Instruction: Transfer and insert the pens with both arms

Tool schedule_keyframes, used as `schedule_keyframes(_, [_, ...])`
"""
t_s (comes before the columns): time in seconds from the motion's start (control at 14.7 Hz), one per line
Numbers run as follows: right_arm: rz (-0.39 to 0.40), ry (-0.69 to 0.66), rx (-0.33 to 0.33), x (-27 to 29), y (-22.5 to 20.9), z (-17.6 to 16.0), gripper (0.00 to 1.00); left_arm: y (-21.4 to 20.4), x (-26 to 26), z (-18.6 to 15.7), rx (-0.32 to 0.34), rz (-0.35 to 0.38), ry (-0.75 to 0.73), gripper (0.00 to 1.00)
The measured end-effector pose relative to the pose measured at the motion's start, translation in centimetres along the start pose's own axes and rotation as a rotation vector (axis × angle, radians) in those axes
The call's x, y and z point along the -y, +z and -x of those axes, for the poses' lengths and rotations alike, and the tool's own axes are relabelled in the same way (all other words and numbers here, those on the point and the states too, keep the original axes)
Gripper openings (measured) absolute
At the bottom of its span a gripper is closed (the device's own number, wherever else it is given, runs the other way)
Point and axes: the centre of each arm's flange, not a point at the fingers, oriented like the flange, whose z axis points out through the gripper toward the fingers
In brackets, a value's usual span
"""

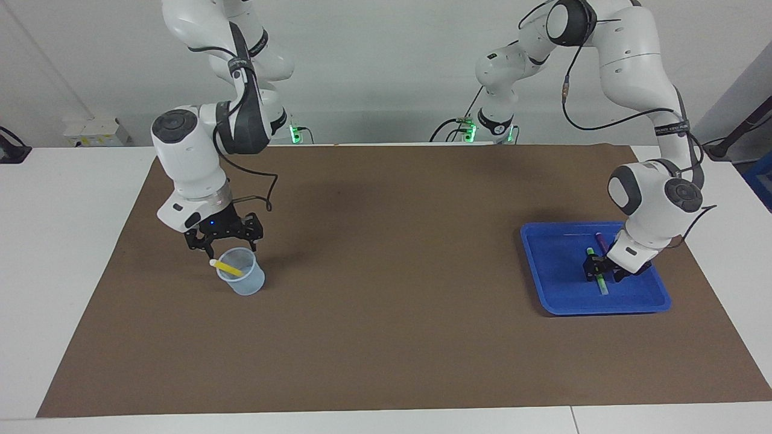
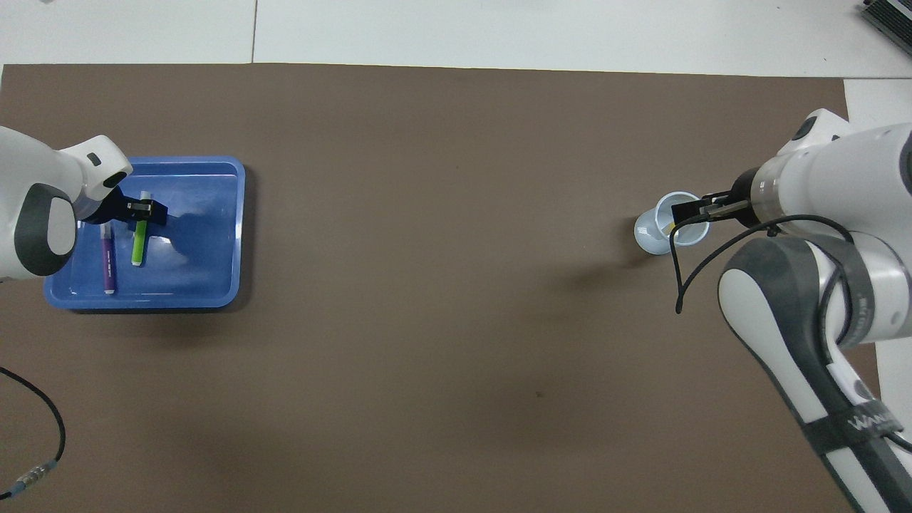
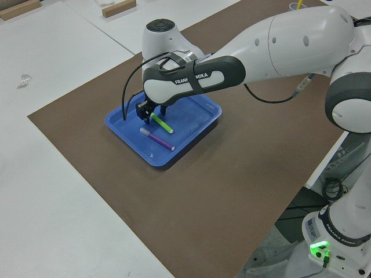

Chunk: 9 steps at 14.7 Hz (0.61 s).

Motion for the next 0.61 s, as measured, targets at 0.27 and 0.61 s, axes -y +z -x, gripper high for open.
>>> schedule_keyframes(0.27, [0.016, -0.02, -0.031, 1.4, -7.7, 1.0, 1.0, -0.3, -0.4, -0.1, -0.001, 0.006, 0.002, 0.4])
schedule_keyframes(0.61, [-0.053, -0.061, 0.039, 5.7, -14.6, 2.5, 1.0, -0.6, -0.4, 0.0, 0.017, 0.01, 0.002, 0.17])
